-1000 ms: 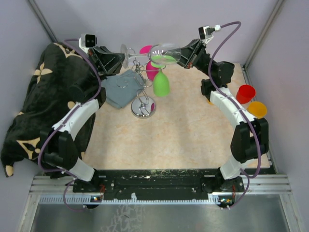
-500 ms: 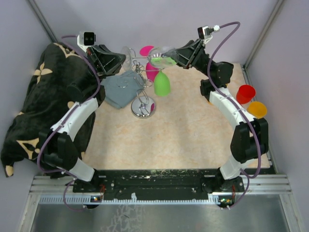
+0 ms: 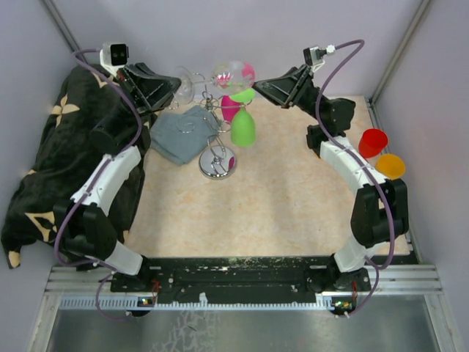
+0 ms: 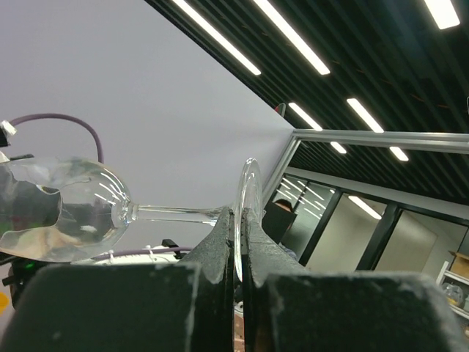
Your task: Place the wine glass upside down on the wine glass rack
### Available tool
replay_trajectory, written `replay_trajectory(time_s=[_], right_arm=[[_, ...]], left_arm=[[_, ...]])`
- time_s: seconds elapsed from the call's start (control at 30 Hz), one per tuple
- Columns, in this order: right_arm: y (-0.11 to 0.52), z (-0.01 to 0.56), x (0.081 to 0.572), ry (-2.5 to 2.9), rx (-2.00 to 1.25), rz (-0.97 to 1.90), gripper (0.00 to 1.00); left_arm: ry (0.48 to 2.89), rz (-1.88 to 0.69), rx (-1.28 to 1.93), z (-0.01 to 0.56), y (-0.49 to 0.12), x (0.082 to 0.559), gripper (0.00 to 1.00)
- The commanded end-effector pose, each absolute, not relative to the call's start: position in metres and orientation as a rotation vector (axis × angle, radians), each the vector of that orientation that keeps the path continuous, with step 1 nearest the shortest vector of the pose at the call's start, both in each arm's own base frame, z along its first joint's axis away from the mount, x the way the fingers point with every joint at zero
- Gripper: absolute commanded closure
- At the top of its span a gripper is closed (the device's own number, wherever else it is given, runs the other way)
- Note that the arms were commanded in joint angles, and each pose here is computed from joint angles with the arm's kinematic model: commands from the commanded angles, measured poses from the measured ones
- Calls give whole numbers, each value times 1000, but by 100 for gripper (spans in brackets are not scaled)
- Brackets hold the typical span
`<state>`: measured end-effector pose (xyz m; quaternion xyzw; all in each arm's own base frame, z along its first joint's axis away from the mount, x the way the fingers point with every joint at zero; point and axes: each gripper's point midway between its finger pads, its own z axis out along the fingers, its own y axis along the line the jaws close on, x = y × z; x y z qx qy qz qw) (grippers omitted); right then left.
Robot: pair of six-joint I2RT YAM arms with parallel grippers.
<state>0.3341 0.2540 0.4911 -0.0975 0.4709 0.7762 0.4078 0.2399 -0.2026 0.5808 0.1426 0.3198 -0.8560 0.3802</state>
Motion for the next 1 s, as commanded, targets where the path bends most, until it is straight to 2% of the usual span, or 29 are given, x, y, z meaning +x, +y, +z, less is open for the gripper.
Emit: replay_trajectory(time_s=[0.0,0.5,0.97], right_arm=[[245,506,312,1123,-335,1888,59],[227,492,323,1178,-294,1809,58],[223,487,315,1218,-328,1695,58]], left_arm=[[682,-2110,477,607,-187,207,100],[755,-2008,424,611,-173,223,100],[1085,-1594,246,590,-160,296,100]])
